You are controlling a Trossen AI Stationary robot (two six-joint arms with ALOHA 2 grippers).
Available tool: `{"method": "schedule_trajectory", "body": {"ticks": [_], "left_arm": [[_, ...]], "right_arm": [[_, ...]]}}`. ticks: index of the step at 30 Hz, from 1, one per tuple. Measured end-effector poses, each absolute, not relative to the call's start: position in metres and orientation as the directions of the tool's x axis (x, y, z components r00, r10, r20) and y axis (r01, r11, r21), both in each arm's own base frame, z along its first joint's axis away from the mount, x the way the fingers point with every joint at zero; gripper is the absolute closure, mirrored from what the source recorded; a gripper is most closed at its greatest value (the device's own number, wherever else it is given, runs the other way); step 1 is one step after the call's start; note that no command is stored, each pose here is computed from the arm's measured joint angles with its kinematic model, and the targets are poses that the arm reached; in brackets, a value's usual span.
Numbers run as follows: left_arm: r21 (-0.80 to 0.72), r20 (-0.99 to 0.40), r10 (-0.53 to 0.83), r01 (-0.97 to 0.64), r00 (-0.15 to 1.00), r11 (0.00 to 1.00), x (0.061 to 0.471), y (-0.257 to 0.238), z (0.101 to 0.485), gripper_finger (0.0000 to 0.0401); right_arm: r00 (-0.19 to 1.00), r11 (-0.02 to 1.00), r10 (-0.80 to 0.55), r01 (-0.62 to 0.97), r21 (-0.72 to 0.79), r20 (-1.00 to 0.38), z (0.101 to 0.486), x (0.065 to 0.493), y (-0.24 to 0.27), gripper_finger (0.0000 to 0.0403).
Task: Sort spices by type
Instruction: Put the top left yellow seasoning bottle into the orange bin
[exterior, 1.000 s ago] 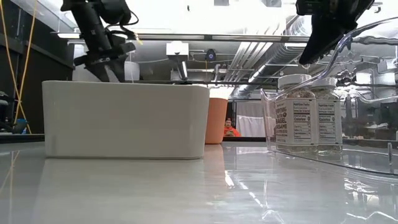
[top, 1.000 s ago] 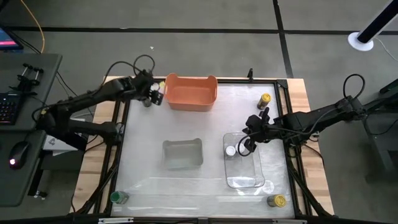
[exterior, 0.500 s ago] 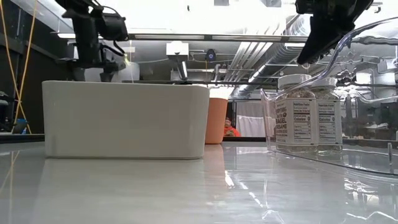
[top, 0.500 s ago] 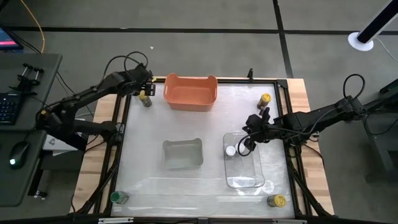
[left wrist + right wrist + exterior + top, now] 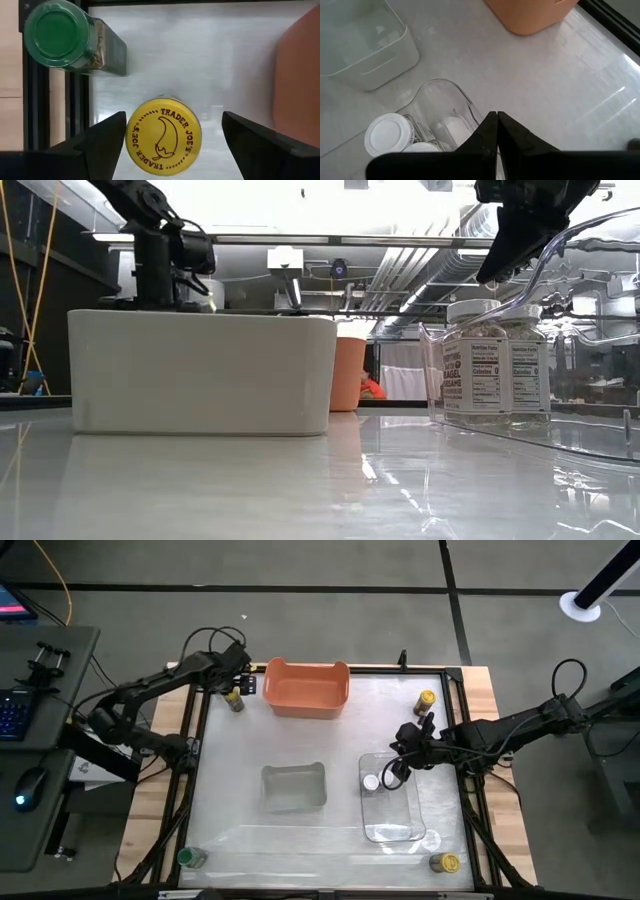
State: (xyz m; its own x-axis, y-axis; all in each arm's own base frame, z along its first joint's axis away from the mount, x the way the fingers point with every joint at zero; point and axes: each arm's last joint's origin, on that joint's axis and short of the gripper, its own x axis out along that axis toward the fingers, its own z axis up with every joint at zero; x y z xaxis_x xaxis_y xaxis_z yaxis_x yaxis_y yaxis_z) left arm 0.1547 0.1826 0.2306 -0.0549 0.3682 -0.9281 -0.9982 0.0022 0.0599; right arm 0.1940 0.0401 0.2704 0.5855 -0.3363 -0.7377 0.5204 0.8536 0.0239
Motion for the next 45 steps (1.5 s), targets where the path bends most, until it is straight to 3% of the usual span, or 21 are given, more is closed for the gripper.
{"method": "schedule_trajectory", "body": {"ticks": [19,22,27,33,40,45], "left_arm": [[0.075,-0.966,0.244,-0.996,-0.086,-0.051,0.145,0.190,0.201,0.0093],[0.068,-0.962,0.261,-0.997,-0.075,-0.036,0.146,0.191,0.201,0.0120],[0.052,-0.957,0.284,-0.998,-0.060,-0.033,0.148,0.193,0.202,0.0210],[0.052,-0.959,0.278,-0.998,-0.045,0.018,0.148,0.194,0.204,0.0211],[-0.052,-0.878,0.466,-0.989,0.112,0.140,0.158,0.205,0.276,0.0211],[-0.039,-0.756,0.608,-0.944,0.242,0.327,0.175,0.209,0.342,0.0211]], "right_arm": [[0.586,0.845,-0.336,0.534,0.040,-0.737,0.270,0.194,0.040,0.0402],[0.586,0.844,-0.337,0.535,0.039,-0.737,0.270,0.194,0.040,0.0402],[0.586,0.840,-0.337,0.541,0.046,-0.736,0.270,0.194,0.040,0.0402],[0.586,0.838,-0.337,0.544,0.049,-0.736,0.270,0.194,0.040,0.0402],[0.586,0.834,-0.338,0.549,0.054,-0.736,0.270,0.194,0.040,0.0402],[0.586,0.819,-0.340,0.568,0.074,-0.736,0.270,0.194,0.040,0.0402]]}}
